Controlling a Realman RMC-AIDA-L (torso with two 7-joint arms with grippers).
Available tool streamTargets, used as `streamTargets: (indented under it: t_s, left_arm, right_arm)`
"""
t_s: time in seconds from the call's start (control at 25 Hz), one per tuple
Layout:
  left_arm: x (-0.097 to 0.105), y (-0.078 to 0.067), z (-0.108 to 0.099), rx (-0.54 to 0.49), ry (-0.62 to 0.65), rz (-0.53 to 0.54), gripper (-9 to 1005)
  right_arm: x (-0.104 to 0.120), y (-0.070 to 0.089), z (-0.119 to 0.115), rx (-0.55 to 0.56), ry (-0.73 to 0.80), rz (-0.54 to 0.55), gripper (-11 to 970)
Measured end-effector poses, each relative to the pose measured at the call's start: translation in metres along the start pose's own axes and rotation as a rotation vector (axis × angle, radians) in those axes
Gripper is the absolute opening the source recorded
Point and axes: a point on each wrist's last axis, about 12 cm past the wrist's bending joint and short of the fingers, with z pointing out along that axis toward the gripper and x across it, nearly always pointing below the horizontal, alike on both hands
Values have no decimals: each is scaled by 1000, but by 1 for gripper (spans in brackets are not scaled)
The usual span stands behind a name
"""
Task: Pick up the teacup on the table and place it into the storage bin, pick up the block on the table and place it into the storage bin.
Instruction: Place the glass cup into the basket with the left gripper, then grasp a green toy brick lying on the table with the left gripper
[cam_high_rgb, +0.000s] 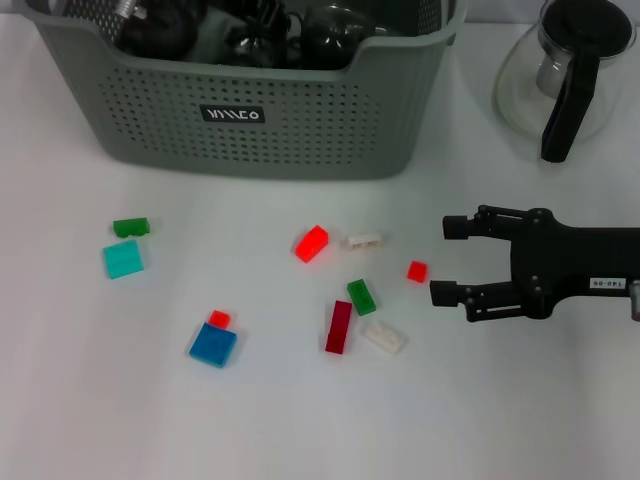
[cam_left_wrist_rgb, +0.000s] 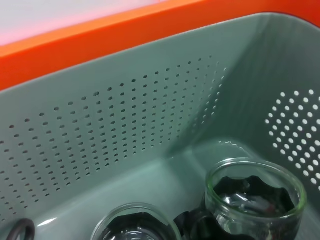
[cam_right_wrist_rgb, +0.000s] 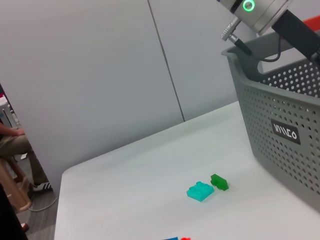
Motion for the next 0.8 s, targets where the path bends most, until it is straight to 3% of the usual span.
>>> streamTargets:
  t_s: [0.2, 0.36, 0.44, 0.52, 0.56, 0.6, 0.8]
  left_arm:
    - [-3, -1, -4, 19, -8, -6, 375]
    - [-6, -2, -23, 105, -86, -40, 521]
    - [-5, 1, -39, 180, -189, -73, 589]
    - [5, 11, -70, 375, -414, -146, 602]
    - [7, 12, -73, 394, -432, -150, 608]
    - [11, 17, -85, 474, -527, -162, 614]
    - [62, 44, -126, 778, -917, -211, 625]
  right_arm:
    - [0, -1, -1, 1, -1, 3, 956]
    - [-1, -1, 0, 0, -2, 1, 956]
    - [-1, -1, 0, -1, -2, 1, 956]
    - [-1, -1, 0, -1, -3, 1, 956]
    - [-1, -1, 0, -1, -3, 2, 956]
    - [0, 0, 0, -1, -3, 3, 956]
    - [0, 0, -1, -2, -5, 5, 956]
